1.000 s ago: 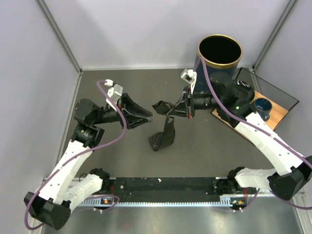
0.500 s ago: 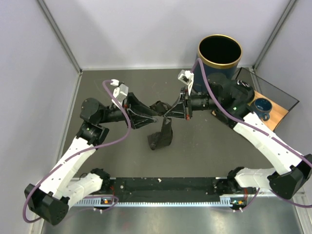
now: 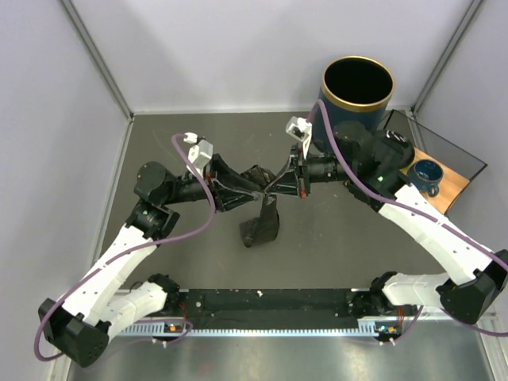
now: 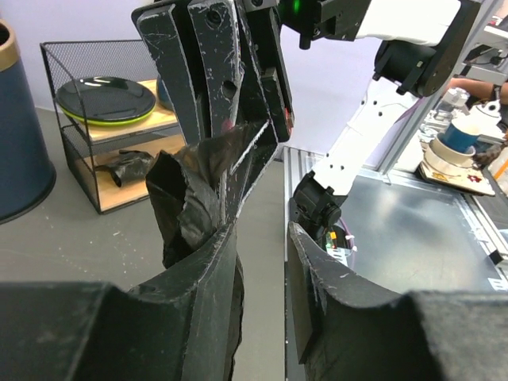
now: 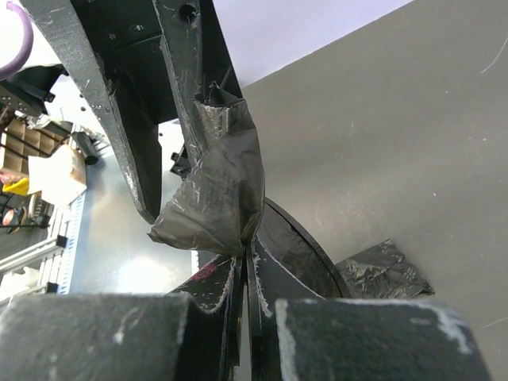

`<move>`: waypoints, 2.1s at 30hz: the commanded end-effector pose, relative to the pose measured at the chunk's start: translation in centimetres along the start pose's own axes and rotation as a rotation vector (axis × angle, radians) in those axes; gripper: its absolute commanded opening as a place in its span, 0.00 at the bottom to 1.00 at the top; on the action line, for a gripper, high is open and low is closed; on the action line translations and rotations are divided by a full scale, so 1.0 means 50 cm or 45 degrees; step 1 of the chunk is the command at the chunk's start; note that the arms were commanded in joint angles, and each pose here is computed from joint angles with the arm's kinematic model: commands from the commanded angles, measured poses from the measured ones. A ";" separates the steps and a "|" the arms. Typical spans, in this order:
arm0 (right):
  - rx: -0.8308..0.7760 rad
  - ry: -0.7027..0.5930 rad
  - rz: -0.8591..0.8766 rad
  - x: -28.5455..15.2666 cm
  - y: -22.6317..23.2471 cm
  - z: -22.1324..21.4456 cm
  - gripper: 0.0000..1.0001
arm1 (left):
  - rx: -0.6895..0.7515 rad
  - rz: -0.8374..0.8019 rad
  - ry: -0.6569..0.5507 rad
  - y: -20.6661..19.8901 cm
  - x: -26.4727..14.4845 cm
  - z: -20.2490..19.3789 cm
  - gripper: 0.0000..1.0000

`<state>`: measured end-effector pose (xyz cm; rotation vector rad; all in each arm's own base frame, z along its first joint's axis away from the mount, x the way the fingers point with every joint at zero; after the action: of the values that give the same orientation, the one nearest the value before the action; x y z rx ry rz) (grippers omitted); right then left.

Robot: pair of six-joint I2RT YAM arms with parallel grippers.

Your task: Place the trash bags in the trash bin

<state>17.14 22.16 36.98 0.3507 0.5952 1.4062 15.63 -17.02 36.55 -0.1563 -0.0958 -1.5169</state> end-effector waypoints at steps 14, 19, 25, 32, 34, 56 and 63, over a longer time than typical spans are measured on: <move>-0.125 -0.028 0.069 -0.029 0.026 -0.004 0.00 | 0.089 0.133 -0.004 -0.006 -0.021 0.009 0.50; -0.140 -0.024 0.071 -0.031 0.028 -0.010 0.00 | 0.086 0.129 -0.004 -0.003 -0.020 0.003 0.49; -0.140 -0.006 0.053 -0.022 0.021 -0.018 0.00 | 0.113 0.037 -0.060 -0.014 -0.013 0.027 0.53; -0.162 0.003 0.056 -0.008 0.025 -0.016 0.00 | 0.047 0.031 -0.073 0.000 0.002 0.028 0.50; -0.162 0.000 0.055 -0.008 0.024 -0.014 0.00 | 0.027 0.031 -0.064 0.002 0.007 0.023 0.41; -0.141 -0.046 0.029 -0.008 0.032 0.023 0.44 | 0.011 -0.012 0.013 -0.008 -0.001 0.001 0.00; -0.095 -0.092 -0.054 -0.045 0.015 0.030 0.00 | 0.030 0.113 0.066 -0.004 -0.022 0.002 0.00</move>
<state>16.82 21.74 36.80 0.3107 0.5719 1.3990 15.74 -16.90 35.10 -0.1557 -0.0182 -1.4873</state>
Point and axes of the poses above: each gripper's point midway between its finger pads, its own x axis out along the fingers, its own y axis along the line the jaws close on, z = x × y, the point moved 10 cm from there along -x, back along the fingers, and after that the axes turned 10 degrees about x, right-handed, at the moved point
